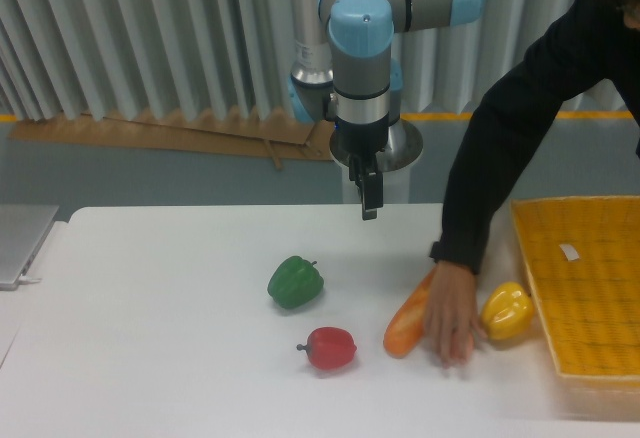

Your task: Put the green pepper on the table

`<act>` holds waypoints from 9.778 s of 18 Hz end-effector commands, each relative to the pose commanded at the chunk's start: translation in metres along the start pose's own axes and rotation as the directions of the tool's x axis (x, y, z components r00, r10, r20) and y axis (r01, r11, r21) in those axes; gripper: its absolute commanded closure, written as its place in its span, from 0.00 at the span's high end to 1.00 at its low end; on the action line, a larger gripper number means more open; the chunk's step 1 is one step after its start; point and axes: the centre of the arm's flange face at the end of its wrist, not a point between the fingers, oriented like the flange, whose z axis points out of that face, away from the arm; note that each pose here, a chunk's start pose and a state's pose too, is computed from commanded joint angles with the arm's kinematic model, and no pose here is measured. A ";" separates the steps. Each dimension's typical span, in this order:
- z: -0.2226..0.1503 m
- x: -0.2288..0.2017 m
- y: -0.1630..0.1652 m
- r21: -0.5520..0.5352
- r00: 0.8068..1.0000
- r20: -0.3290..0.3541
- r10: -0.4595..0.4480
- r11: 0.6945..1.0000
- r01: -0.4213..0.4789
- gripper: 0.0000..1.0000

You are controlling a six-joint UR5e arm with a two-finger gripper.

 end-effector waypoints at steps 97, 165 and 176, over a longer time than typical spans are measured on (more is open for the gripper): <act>0.034 0.010 -0.033 0.005 0.997 0.043 0.060 0.998 -0.060 1.00; 0.043 0.010 -0.001 -0.025 1.000 0.022 0.005 1.000 -0.004 1.00; 0.078 0.027 0.009 -0.114 0.958 -0.029 -0.286 0.953 0.281 1.00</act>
